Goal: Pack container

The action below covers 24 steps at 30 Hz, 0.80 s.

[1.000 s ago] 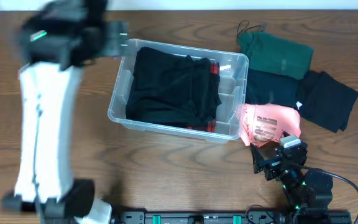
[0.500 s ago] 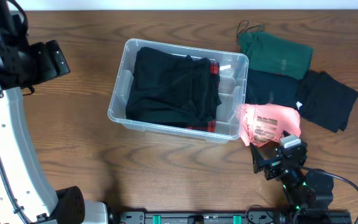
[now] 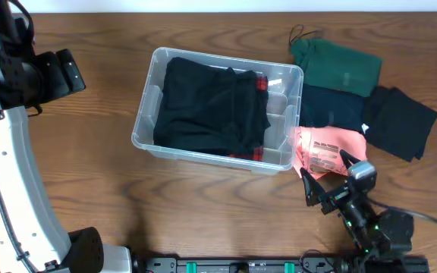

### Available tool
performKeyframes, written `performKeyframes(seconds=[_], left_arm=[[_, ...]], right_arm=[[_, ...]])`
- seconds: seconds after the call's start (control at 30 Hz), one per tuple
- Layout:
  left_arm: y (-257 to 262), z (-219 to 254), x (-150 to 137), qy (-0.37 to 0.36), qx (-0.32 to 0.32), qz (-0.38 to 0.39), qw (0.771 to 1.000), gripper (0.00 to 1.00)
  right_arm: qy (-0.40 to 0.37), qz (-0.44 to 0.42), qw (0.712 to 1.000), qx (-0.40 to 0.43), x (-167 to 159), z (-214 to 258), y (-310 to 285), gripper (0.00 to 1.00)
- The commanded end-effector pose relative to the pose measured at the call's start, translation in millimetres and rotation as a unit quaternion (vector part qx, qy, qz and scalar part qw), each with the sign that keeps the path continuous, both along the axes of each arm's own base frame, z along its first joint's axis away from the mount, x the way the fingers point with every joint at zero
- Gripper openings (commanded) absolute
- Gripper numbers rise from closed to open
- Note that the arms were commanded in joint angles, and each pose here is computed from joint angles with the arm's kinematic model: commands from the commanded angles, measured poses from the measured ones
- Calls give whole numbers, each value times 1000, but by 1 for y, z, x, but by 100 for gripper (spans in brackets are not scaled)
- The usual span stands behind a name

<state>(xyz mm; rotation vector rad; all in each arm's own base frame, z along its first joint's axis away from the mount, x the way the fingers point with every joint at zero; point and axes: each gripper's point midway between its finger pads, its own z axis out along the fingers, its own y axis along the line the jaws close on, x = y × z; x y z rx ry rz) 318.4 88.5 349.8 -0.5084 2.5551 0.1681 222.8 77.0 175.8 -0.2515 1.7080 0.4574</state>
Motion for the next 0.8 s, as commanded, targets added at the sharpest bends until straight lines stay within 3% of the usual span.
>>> performKeyframes(seconds=[0.0,0.3,0.47,0.63,0.77], left_arm=[[2,-1,-4,3,2,7,1000,98],[2,-1,-4,3,2,7,1000,98],[2,-1,-4,3,2,7,1000,98],[2,-1,-4,3,2,7,1000,98],[2,-1,-4,3,2,7,1000,98]], right_arm=[[29,-27,999,28,8,15,-7,99],[126,-37,991,-15,70,72,-11,99],[205,61,977,9,96,115,21,99],[264,109,958,33,113,115,37,99],[326,46,944,39,136,89,22,99]])
